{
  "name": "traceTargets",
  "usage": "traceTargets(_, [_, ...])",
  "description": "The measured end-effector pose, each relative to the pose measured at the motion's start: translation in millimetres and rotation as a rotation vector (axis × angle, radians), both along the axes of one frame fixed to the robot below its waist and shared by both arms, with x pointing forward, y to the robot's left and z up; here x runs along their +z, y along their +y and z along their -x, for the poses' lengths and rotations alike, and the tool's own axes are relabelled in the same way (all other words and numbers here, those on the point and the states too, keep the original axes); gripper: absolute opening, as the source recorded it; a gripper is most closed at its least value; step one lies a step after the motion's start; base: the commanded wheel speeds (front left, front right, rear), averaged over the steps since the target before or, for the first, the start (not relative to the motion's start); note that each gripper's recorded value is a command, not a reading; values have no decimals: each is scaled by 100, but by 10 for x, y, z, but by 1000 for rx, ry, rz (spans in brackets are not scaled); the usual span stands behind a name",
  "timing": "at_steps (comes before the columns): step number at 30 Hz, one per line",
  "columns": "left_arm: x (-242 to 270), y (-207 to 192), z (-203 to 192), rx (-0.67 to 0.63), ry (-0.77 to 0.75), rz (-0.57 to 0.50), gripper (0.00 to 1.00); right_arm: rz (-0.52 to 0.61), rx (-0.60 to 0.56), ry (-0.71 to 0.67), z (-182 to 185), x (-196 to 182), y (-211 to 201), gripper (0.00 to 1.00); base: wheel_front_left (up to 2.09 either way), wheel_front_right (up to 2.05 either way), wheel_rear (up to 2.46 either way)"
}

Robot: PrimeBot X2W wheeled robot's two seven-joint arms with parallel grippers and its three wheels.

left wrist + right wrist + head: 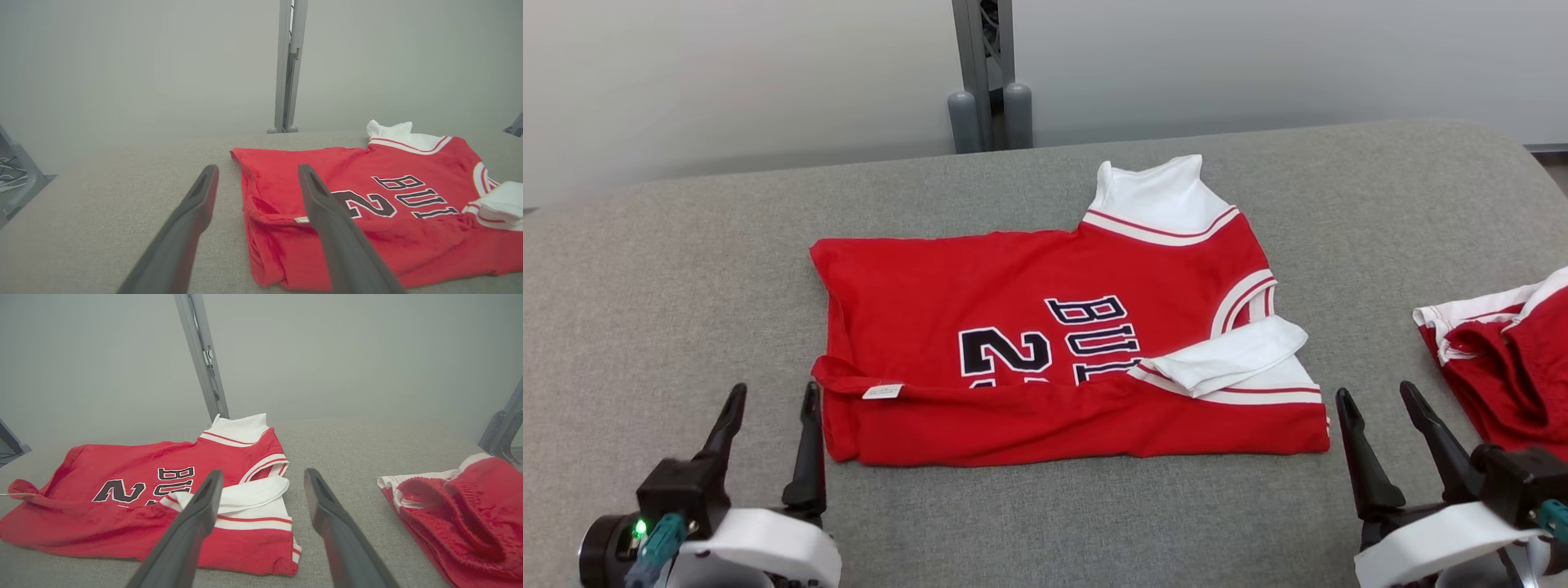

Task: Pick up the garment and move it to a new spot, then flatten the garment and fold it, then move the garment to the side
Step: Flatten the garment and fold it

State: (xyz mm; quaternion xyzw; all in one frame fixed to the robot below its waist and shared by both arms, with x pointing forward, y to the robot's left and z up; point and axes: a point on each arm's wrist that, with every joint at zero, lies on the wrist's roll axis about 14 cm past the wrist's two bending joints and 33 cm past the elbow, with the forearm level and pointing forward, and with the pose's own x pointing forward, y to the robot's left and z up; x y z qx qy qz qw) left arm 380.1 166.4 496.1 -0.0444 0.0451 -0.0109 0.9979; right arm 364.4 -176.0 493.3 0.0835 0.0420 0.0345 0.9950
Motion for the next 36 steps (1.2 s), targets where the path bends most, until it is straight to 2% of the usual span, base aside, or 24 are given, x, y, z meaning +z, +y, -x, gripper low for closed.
traceTargets(8, [-538,-243,-120,-108,214,24,100,14,4,149,-104,-464,-1,100,0,0,0])
traceTargets(17, [-1022,-240,-221,-103,362,48,100,13,18,275,-212,-927,43,100,0,0,0])
traceTargets(33, [-1376,-222,-173,-69,524,180,100,-39,52,350,-345,-1237,210,100,0,0,0])
traceTargets(34, [-1389,-233,-166,-69,536,194,87,-48,53,354,-352,-1244,218,86,0,0,0])
traceTargets(35, [-1393,-238,-166,-72,542,198,47,-53,53,358,-357,-1252,224,48,0,0,0])
traceTargets(36, [-1399,-244,-162,-74,550,203,30,-54,54,360,-361,-1256,228,3,0,0,0])
